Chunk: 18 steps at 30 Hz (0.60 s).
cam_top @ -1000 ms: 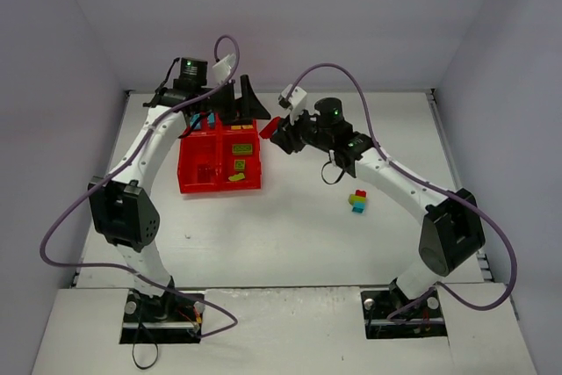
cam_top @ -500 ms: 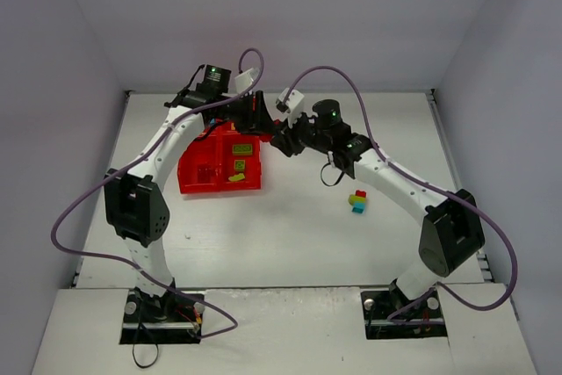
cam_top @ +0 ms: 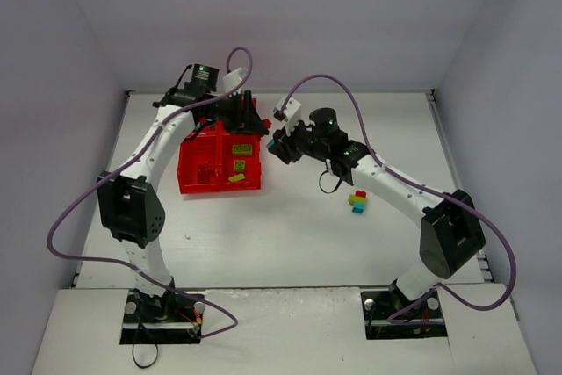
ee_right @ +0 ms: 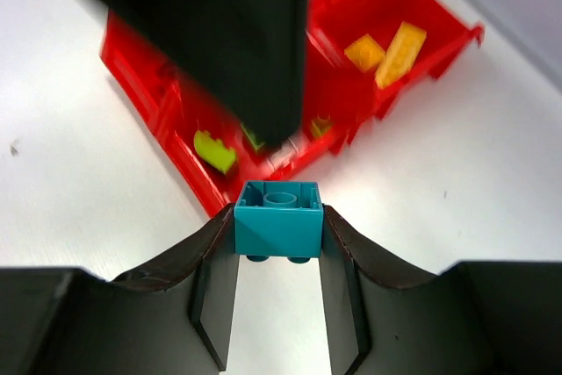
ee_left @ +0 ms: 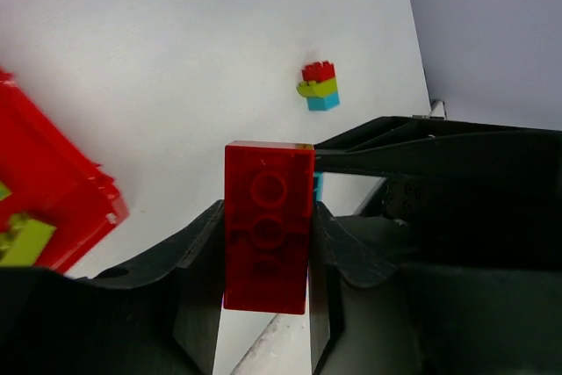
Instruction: Sort the legos into containers by color
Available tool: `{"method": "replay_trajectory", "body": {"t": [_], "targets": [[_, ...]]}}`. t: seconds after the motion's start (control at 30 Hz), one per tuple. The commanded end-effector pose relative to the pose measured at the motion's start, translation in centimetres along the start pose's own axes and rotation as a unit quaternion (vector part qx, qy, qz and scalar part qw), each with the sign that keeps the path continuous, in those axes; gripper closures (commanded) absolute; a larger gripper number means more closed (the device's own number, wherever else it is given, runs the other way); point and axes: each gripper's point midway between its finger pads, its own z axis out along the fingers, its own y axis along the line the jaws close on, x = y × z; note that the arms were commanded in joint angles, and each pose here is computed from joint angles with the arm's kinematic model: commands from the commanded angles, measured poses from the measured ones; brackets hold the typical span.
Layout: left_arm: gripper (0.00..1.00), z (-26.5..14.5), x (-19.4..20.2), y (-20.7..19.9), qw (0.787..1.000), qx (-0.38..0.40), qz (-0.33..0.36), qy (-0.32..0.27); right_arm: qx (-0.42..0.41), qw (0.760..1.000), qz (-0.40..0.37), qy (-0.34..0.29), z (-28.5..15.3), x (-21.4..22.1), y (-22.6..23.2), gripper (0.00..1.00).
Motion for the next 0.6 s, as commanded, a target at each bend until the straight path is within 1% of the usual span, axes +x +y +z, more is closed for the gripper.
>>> {"method": "replay_trajectory", "body": {"t": [0.0, 0.07, 0.1, 0.17, 0.2, 0.23, 0.3, 0.33, 0.37, 0.43, 0.47, 0.5, 0.57], "targets": [[0.92, -6.5, -3.9, 0.6, 0.993, -0.041, 0.046, -0.102, 0.029, 1.000, -0.002, 0.004, -1.5, 0.1, -0.9, 0.98], [0.92, -7.1, -3.5, 2.5, 0.992, -0.070, 0.037, -0.103, 0.029, 1.000, 0.000, 0.010, -1.4, 0.5, -0.9, 0.98], [0.92, -8.0, -3.1, 4.5, 0.988, -0.108, 0.028, -0.106, 0.029, 1.000, 0.001, 0.010, -1.4, 0.5, -0.9, 0.98], [0.92, -8.7, -2.7, 6.6, 0.983, -0.149, 0.019, -0.110, 0.032, 0.999, 0.000, 0.012, -1.4, 0.6, -1.0, 0.98], [0.91, -9.4, -2.6, 7.6, 0.977, -0.176, 0.018, -0.117, 0.034, 0.999, 0.001, 0.013, -1.4, 0.6, -1.1, 0.98], [0.91, -10.3, -2.6, 9.5, 0.965, -0.228, 0.019, -0.127, 0.035, 0.999, 0.001, 0.015, -1.4, 0.7, -1.1, 0.98], [0.90, -10.7, -1.7, 11.6, 0.954, -0.273, 0.015, -0.124, 0.038, 0.999, 0.001, 0.016, -1.3, 0.7, -1.3, 0.98], [0.89, -11.3, -1.8, 12.9, 0.941, -0.313, 0.012, -0.132, 0.038, 0.999, 0.000, 0.018, -1.2, 0.8, -1.3, 0.98], [0.89, -11.3, -0.9, 14.3, 0.934, -0.335, 0.004, -0.125, 0.039, 0.999, 0.001, 0.019, -1.1, 0.9, -1.4, 0.98], [0.83, -11.3, -0.7, 15.6, 0.925, -0.357, 0.000, -0.128, 0.038, 0.999, 0.001, 0.019, -1.0, 0.7, -1.4, 0.98], [0.81, -11.3, 0.1, 16.9, 0.918, -0.378, -0.008, -0.121, 0.037, 0.999, 0.001, 0.019, -0.9, 0.7, -1.4, 0.98], [0.78, -10.8, 0.5, 17.7, 0.917, -0.381, -0.013, -0.115, 0.036, 0.999, 0.001, 0.019, -0.8, 0.6, -1.5, 0.98], [0.77, -10.5, 0.8, 18.9, 0.911, -0.396, -0.020, -0.111, 0.036, 0.999, 0.001, 0.018, -0.7, 0.5, -1.5, 0.98]]}}
